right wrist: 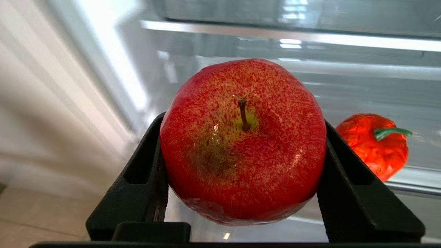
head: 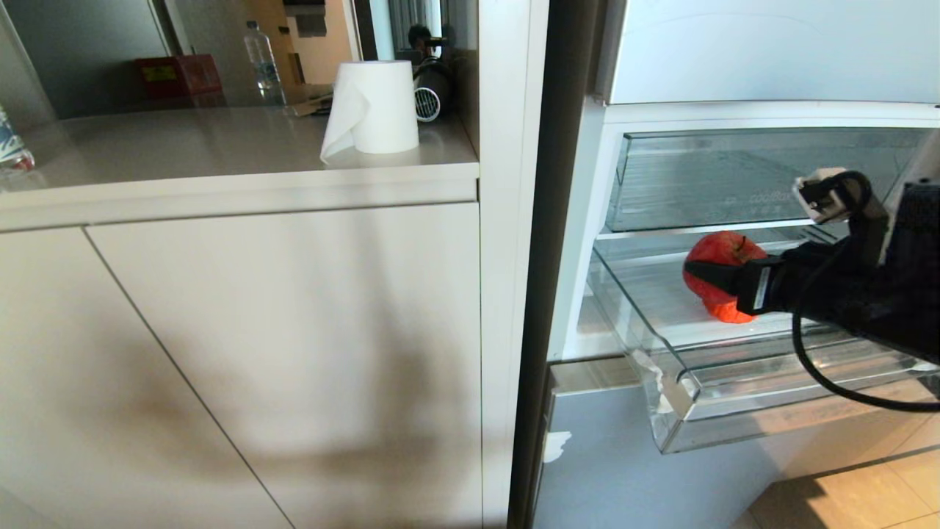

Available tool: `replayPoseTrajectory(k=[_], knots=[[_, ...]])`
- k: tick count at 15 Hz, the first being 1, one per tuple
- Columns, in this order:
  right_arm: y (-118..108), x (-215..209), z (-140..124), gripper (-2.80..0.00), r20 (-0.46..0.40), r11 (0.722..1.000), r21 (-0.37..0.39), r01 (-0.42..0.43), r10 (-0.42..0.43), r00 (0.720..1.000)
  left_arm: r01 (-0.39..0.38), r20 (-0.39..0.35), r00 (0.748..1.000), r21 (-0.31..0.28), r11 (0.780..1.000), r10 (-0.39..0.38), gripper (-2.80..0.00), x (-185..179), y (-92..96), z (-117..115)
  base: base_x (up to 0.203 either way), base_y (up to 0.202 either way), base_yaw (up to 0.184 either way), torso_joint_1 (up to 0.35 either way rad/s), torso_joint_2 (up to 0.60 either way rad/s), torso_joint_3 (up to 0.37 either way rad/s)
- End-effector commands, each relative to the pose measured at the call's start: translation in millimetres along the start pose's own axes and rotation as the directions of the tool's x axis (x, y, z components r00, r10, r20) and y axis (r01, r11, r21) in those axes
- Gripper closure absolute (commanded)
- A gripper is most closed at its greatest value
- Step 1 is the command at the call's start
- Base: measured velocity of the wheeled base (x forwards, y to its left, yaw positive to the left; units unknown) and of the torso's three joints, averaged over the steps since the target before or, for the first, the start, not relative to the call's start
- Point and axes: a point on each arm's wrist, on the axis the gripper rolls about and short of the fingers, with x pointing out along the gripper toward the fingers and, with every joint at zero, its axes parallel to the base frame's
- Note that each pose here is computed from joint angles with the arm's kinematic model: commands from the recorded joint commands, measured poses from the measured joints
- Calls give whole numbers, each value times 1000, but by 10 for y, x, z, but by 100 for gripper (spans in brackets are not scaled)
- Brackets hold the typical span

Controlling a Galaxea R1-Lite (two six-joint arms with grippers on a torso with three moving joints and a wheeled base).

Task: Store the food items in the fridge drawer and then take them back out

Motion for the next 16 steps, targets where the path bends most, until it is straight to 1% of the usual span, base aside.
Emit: replayPoseTrajectory(k=[1, 8, 12, 16], knots=[[-138, 329, -181, 0, -73, 1000, 11, 29, -28, 997, 0, 0, 1000, 0, 1000, 0, 0, 0, 0, 0, 0, 0, 0, 0, 0, 0], [-254, 642, -409, 0, -150, 998, 16, 68, -65, 987, 0, 0, 1000, 0, 1000, 0, 0, 0, 0, 0, 0, 0, 0, 4, 1, 1], [-298, 835, -478, 0, -169, 995, 11, 102, -99, 981, 0, 0, 1000, 0, 1000, 0, 0, 0, 0, 0, 0, 0, 0, 0, 0, 0], [-311, 938, -552, 0, -188, 995, -3, 102, -101, 977, 0, 0, 1000, 0, 1000, 0, 0, 0, 0, 0, 0, 0, 0, 0, 0, 0]])
